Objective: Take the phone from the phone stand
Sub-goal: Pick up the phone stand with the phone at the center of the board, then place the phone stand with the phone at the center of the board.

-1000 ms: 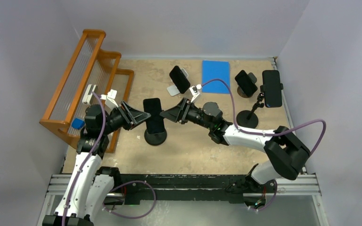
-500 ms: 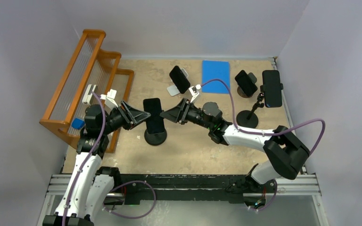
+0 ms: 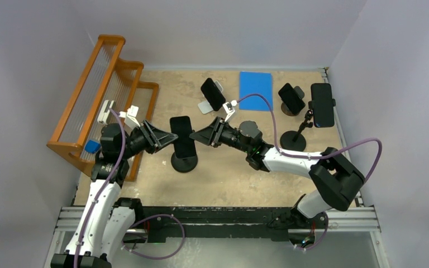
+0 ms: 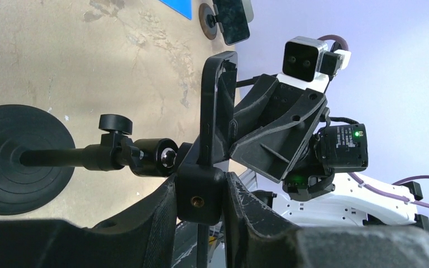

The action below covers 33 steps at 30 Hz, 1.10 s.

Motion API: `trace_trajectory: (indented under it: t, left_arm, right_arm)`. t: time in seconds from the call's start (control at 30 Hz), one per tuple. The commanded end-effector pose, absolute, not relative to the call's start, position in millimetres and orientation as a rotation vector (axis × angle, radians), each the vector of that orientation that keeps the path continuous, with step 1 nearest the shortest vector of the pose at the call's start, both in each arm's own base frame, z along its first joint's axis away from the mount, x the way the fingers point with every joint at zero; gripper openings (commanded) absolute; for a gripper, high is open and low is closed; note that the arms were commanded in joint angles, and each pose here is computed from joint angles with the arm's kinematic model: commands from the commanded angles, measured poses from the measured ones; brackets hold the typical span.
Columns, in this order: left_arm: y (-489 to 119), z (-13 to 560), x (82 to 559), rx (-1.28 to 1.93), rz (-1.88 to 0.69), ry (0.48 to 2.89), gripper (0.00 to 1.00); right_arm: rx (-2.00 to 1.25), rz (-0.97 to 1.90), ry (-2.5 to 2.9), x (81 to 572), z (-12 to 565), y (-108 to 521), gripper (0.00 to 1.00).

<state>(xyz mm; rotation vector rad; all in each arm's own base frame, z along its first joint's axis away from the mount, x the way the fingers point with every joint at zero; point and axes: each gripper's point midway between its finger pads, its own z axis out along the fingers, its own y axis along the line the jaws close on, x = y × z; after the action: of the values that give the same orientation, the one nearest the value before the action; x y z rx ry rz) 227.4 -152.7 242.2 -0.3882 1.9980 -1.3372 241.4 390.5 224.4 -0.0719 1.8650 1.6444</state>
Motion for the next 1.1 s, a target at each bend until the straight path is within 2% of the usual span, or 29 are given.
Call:
trace_trajectory:
  t: [0.0,0.2,0.57,1.07]
  left_arm:
    - [-159.6,258.6,226.0,-0.268,-1.403,1.935,0.26]
    - [-167.6,265.9,222.1,-0.166,-1.479,1.901,0.14]
    - [-178.0,283.9,217.8,-0.05,-1.571,1.843,0.0]
    - [-246.5,294.7,215.8,0.114,-1.643,1.834,0.0]
  right_arm:
    - [-0.126,1.677,1.743,241.8,261.5,390.7,0.35]
    - [-0.129,1.639,1.744,238.2,264.8,381.6,0.32]
    - [-0.108,1.53,1.725,231.7,279.4,353.4,0.31]
    - [-0.042,1.387,1.72,225.1,292.7,312.8,0.31]
